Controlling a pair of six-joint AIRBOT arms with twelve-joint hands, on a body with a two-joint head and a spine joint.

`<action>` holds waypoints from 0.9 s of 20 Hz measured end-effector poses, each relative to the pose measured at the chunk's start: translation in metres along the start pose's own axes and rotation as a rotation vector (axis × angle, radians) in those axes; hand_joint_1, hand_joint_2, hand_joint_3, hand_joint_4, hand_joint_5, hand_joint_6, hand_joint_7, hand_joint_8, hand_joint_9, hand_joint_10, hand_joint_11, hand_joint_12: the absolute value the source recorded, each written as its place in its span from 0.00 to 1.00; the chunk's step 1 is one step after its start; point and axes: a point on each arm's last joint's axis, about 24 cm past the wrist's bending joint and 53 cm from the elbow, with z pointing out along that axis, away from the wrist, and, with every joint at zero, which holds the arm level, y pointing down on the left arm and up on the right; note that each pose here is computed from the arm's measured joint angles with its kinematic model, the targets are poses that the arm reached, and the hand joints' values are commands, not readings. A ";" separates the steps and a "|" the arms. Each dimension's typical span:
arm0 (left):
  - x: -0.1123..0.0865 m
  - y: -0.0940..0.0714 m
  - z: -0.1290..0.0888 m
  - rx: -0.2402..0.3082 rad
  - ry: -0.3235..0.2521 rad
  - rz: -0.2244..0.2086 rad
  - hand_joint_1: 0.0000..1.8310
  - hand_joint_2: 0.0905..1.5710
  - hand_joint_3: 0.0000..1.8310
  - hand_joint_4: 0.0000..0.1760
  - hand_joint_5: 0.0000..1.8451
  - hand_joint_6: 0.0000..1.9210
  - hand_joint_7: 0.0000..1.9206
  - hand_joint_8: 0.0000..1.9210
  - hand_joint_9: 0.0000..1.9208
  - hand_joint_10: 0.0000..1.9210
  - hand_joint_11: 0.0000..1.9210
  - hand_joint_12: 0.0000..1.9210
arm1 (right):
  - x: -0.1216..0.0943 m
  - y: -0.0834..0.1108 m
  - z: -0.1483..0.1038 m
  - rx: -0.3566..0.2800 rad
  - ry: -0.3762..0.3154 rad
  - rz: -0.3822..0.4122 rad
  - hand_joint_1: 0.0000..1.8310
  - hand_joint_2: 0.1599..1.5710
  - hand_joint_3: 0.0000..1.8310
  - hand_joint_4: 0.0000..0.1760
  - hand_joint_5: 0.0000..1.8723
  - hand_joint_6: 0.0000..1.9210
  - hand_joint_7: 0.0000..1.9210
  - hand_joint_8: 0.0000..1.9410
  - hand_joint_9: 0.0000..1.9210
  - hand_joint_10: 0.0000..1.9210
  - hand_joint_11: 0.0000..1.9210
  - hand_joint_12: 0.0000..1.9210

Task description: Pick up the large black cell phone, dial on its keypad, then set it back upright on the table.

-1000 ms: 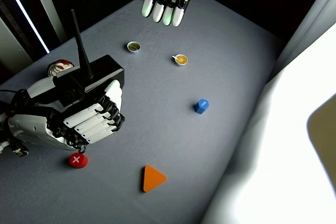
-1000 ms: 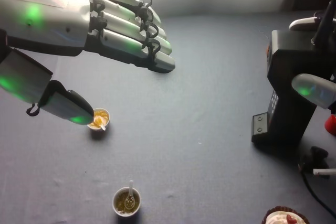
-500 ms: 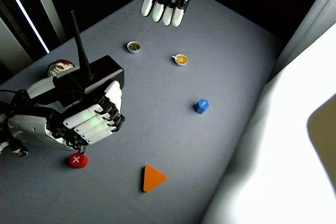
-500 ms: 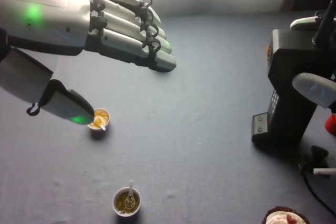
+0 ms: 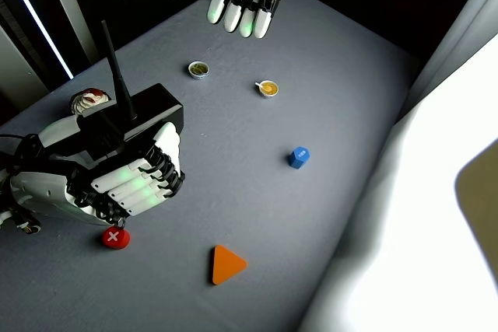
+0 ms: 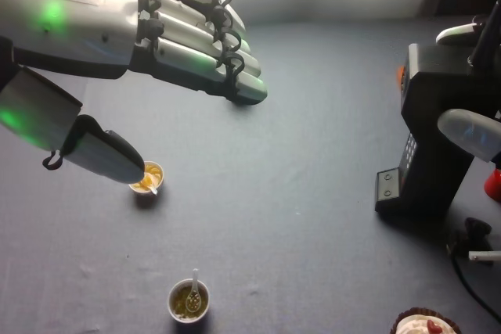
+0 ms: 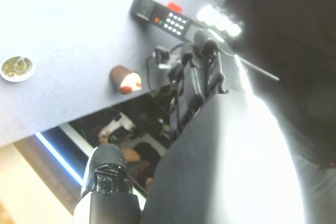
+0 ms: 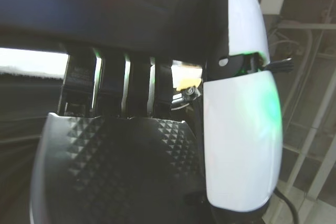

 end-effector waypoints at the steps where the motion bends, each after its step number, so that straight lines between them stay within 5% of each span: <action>1: 0.000 0.000 0.000 0.000 0.001 0.001 0.14 0.77 0.00 0.05 0.08 0.00 0.11 0.00 0.12 0.00 0.00 0.28 | 0.000 0.000 0.000 0.000 0.000 -0.001 0.66 0.74 0.00 0.00 0.40 0.66 0.45 0.63 0.40 0.48 0.31 0.62; 3: 0.000 0.000 0.000 0.001 -0.001 0.001 0.14 0.77 0.00 0.06 0.08 0.00 0.12 0.00 0.13 0.00 0.00 0.32 | 0.000 0.000 0.000 0.001 0.000 0.000 0.63 0.76 0.00 0.00 0.36 0.73 0.43 0.66 0.44 0.22 0.27 0.62; 5: 0.000 0.000 0.001 0.001 0.002 0.000 0.14 0.77 0.00 0.05 0.08 0.00 0.11 0.00 0.12 0.00 0.00 0.31 | -0.001 0.000 0.000 0.002 0.000 0.000 0.60 0.75 0.00 0.00 0.41 0.67 0.47 0.06 0.49 0.08 0.30 0.54; 6: 0.000 -0.001 0.001 0.003 0.003 -0.005 0.15 0.76 0.00 0.05 0.08 0.00 0.11 0.00 0.13 0.00 0.00 0.31 | -0.001 0.000 0.000 0.003 0.000 -0.002 0.60 0.73 0.00 0.00 0.35 0.32 0.44 0.02 0.47 0.06 0.27 0.55; 7: 0.000 -0.001 0.001 0.004 0.003 -0.005 0.14 0.77 0.00 0.03 0.08 0.00 0.11 0.00 0.12 0.00 0.00 0.31 | -0.001 -0.001 0.000 0.005 -0.001 -0.003 0.62 0.70 0.00 0.00 0.39 0.14 0.45 0.01 0.48 0.04 0.28 0.53; 9: 0.000 -0.001 0.001 0.004 0.004 -0.005 0.14 0.77 0.00 0.06 0.08 0.00 0.11 0.00 0.12 0.00 0.00 0.31 | -0.002 -0.001 -0.001 0.006 -0.002 -0.004 0.61 0.70 0.00 0.00 0.42 0.02 0.43 0.00 0.46 0.01 0.27 0.51; 18: 0.007 -0.009 0.005 0.027 0.032 -0.010 0.15 0.76 0.00 0.06 0.08 0.00 0.11 0.00 0.12 0.00 0.00 0.28 | -0.002 -0.001 -0.002 0.008 -0.002 -0.005 0.57 0.68 0.00 0.00 0.40 0.01 0.41 0.00 0.43 0.00 0.25 0.46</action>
